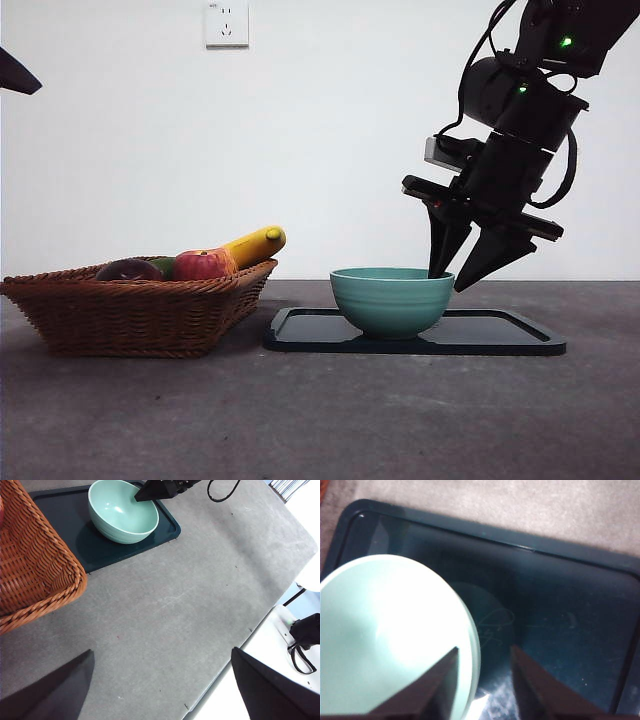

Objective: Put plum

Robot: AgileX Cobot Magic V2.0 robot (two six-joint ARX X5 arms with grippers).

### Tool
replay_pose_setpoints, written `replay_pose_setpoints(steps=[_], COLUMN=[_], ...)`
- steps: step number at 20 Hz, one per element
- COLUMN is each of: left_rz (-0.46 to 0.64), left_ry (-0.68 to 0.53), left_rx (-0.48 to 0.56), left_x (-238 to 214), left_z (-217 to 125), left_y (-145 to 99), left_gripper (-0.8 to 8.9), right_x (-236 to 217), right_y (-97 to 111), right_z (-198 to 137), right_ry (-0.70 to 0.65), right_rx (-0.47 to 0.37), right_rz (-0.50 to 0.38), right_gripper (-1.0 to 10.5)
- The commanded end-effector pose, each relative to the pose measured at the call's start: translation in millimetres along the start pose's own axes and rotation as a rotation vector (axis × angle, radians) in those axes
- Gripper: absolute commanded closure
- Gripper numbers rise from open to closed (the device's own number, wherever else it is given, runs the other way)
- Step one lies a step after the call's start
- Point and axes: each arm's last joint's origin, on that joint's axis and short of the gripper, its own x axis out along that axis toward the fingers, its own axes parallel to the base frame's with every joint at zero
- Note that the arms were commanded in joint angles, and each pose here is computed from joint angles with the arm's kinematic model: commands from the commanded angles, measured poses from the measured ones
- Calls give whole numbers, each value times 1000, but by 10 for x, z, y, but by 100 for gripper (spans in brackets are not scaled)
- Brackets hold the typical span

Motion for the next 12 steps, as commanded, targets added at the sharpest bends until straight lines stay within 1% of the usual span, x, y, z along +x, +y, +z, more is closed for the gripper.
replay_pose_setpoints(steps=[1,3,5,8,10,12], left_rz=[-9,-9,-9,-9,-9,-9], left_ry=[-15,-15,-15,-14,-14,-15], left_rx=[25,28,27,27,27,28], left_x=[-18,-18,-18,-18,-18,-18], left_z=[47,47,47,46,45,47], left_y=[-21,-21,-21,-21,-21,-21], left_gripper=[377,377,377,377,377,377], right_x=[28,28,28,3,-139,-384], right_y=[28,28,29,39,84,158], right_z=[48,48,48,75,117,167], right_ry=[-11,-11,-11,-33,-73,-132], right_rx=[-20,-20,-20,-24,-35,-51], right_rz=[5,7,9,12,19,29], right_gripper=[839,910,933,933,934,934])
